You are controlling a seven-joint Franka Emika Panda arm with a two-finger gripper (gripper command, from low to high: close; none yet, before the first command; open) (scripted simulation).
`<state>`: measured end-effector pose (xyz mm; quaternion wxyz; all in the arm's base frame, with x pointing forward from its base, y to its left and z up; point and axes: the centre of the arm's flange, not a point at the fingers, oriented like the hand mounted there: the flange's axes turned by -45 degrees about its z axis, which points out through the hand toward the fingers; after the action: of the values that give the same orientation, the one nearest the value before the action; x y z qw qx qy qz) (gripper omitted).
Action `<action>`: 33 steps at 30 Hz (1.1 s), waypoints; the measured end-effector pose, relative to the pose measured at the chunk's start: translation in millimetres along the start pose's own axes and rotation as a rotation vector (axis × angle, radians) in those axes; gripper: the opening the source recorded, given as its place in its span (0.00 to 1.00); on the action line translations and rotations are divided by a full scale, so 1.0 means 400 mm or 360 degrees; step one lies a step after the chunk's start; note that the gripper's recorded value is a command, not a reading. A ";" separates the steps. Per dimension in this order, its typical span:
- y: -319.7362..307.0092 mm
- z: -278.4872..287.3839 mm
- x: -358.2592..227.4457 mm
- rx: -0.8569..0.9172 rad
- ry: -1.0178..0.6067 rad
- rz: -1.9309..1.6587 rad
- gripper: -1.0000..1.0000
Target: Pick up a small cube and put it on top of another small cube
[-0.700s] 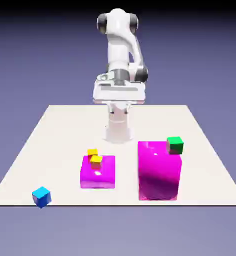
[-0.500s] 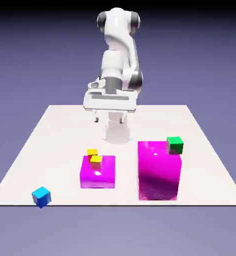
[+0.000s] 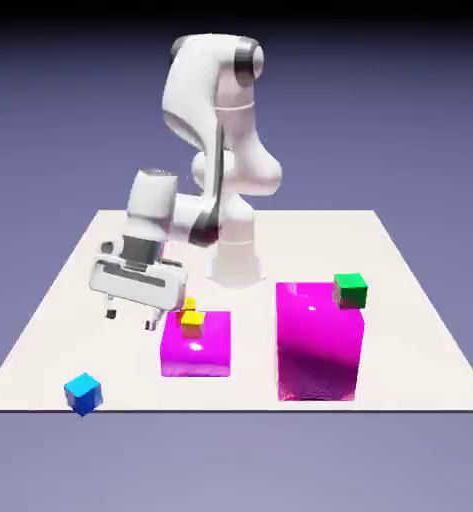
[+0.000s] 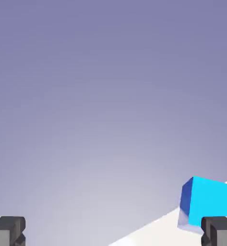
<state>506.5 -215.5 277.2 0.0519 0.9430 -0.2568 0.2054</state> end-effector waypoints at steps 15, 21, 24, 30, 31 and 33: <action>0.183 0.392 -0.054 -0.0114 -0.0169 0.0257 0.00; 0.175 0.237 -0.021 -0.0113 -0.0168 0.0258 0.00; 0.113 0.189 -0.007 -0.0086 -0.0166 0.0199 0.00; -0.247 -0.040 -0.009 0.0082 -0.0163 -0.0167 0.00; -0.302 -0.082 -0.022 0.0110 -0.0164 -0.0231 0.00; -0.418 -0.169 -0.062 0.0171 -0.0165 -0.0375 0.00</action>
<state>547.4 -46.1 329.8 0.0117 0.9774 -0.1351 0.1623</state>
